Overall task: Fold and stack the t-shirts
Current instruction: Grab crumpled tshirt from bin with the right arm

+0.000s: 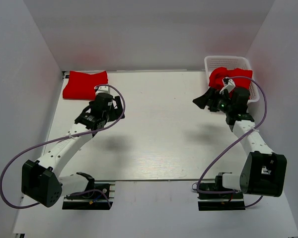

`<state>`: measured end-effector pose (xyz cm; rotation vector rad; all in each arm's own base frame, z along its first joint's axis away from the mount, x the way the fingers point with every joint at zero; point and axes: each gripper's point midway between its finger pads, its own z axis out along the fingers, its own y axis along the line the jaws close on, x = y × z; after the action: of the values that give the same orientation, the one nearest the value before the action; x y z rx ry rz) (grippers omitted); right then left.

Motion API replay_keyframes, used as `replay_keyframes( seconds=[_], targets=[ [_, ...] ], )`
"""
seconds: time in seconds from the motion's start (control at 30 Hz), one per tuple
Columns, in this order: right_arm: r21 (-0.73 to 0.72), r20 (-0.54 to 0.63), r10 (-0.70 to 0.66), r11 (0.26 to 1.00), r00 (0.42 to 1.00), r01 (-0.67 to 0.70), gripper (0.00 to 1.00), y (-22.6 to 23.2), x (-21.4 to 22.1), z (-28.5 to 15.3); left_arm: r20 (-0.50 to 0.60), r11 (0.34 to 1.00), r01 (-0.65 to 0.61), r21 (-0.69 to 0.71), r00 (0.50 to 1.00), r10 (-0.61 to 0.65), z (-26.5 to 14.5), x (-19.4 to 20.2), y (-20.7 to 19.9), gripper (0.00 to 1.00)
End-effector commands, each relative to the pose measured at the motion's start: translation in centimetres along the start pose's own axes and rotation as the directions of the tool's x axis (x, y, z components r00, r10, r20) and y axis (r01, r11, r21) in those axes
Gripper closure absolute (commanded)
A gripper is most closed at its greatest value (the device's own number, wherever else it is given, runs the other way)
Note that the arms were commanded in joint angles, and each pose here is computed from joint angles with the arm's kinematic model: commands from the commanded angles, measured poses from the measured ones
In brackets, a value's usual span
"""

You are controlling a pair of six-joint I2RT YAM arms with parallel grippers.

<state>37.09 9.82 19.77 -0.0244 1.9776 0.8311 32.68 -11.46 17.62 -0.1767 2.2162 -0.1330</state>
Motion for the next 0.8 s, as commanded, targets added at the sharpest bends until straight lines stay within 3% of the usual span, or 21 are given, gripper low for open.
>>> replay_keyframes(
  seconds=[0.0, 0.17, 0.33, 0.4, 0.47, 0.5, 0.53, 0.57, 0.6, 0.63, 0.77],
  targets=[
    [-0.046, 0.021, -0.025, 0.999, 0.999, 0.026, 0.1, 0.9, -0.8, 0.4, 0.037, 1.0, 0.021, -0.023, 0.999, -0.02, -0.7, -0.7, 0.7, 0.0],
    [-0.111, 0.039, -0.044, 0.993, 0.998, 0.048, 0.1, 1.2, -0.3, 1.1, 0.041, 0.999, 0.012, -0.031, 0.999, -0.01, -0.7, -0.8, 0.9, 0.0],
    [0.109, 0.039, -0.051, 0.993, 0.998, 0.047, 0.1, -2.8, -1.4, 1.8, 0.034, 0.999, -0.002, -0.035, 0.999, 0.003, -0.2, -0.6, 0.9, 0.0],
    [0.247, 0.095, -0.08, 0.968, 0.992, 0.054, 0.1, -4.8, -4.7, 1.7, 0.044, 0.999, 0.001, -0.04, 0.999, 0.0, -0.1, -1.3, 0.7, 0.0],
    [0.482, 0.11, -0.102, 0.875, 0.989, 0.037, 0.1, -9.2, -6.4, 0.8, 0.031, 0.999, -0.004, -0.046, 0.999, 0.005, 0.2, -0.9, 0.7, 0.0],
    [0.521, 0.142, -0.13, 0.853, 0.981, 0.037, 0.1, -9.5, -8.6, 0.4, 0.037, 0.999, -0.01, -0.044, 0.999, 0.012, 0.5, -1.3, 0.5, 0.0],
    [0.592, 0.107, -0.102, 0.805, 0.989, 0.019, 0.1, -11.0, -8.1, -0.5, 0.023, 0.999, -0.016, -0.05, 1.0, 0.018, 0.9, -0.9, 0.5, 0.0],
    [0.702, 0.133, -0.123, 0.712, 0.983, -0.006, 0.1, -13.3, -10.0, -1.6, 0.031, 0.999, -0.013, -0.047, 0.999, 0.015, 1.1, -1.3, 0.3, 0.0],
    [0.73, 0.141, -0.13, 0.684, 0.981, -0.015, 0.1, -14.1, -11.7, -1.5, 0.023, 0.999, -0.016, -0.05, 1.0, 0.018, 1.3, -1.0, 0.3, 0.0],
    [0.787, 0.109, -0.086, 0.616, 0.99, -0.033, 0.1, -16.5, -10.7, -2.2, 0.025, 0.999, -0.015, -0.049, 1.0, 0.017, 1.4, -1.4, 0.1, 0.0],
    [0.817, 0.126, -0.052, 0.572, 0.991, -0.074, 0.1, -19.9, -14.4, -1.8, 0.003, 0.998, -0.034, -0.06, 0.999, 0.034, 2.6, -1.3, -0.2, 0.0]
  ],
)
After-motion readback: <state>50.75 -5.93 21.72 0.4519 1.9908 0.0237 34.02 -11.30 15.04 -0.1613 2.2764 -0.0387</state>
